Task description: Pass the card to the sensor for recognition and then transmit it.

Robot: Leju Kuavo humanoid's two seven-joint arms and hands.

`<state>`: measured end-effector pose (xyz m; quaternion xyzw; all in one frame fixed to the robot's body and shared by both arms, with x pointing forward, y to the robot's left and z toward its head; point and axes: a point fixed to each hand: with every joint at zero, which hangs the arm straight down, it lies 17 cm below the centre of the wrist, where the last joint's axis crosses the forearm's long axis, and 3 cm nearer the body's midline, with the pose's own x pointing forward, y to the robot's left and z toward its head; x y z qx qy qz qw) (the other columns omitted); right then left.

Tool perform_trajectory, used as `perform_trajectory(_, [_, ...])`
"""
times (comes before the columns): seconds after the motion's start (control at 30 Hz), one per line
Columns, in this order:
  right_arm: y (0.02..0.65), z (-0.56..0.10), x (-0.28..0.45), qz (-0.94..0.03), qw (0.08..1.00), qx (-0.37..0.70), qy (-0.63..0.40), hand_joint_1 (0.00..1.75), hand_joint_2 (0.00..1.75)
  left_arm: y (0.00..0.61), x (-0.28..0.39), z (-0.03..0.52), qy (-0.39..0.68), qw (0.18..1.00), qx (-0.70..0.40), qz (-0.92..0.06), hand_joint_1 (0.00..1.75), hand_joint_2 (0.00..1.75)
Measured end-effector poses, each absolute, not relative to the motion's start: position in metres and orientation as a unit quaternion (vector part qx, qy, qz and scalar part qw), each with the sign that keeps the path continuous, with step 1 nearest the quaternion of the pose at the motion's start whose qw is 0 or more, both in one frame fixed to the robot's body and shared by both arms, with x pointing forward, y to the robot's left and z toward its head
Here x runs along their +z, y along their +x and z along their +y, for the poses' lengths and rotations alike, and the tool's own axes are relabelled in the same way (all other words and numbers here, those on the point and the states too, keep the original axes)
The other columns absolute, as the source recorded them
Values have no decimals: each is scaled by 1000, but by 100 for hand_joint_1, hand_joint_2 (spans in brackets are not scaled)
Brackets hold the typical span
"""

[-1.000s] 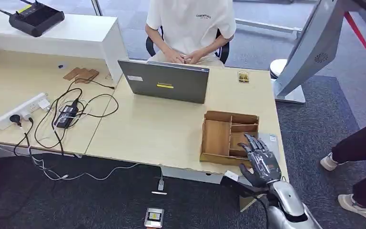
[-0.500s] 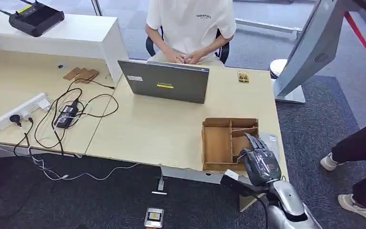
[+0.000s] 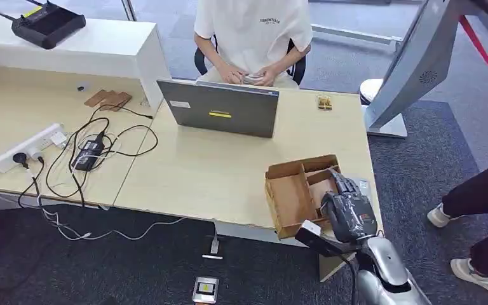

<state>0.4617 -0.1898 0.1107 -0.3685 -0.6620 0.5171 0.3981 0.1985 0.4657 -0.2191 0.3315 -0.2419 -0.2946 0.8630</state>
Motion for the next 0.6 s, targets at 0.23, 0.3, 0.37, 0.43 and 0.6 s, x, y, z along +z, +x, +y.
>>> perform_trajectory(0.23, [484,-197,166,-690,368,483,-394,175,175,206,-217,464,332,860,-299,-246,0,175])
perform_trajectory(0.3, [489,-199,180,-696,358,475,-402,175,175,208,-217,464,331,860,-302,-246,0,175])
perform_trajectory(0.37, [493,-200,191,-701,352,468,-407,175,175,210,-216,463,332,859,-302,-246,0,175])
perform_trajectory(0.43, [496,-201,199,-705,347,462,-411,175,175,213,-216,462,331,858,-303,-247,0,175])
perform_trajectory(0.6, [499,-199,218,-715,335,450,-416,175,175,217,-215,461,330,857,-306,-249,0,175])
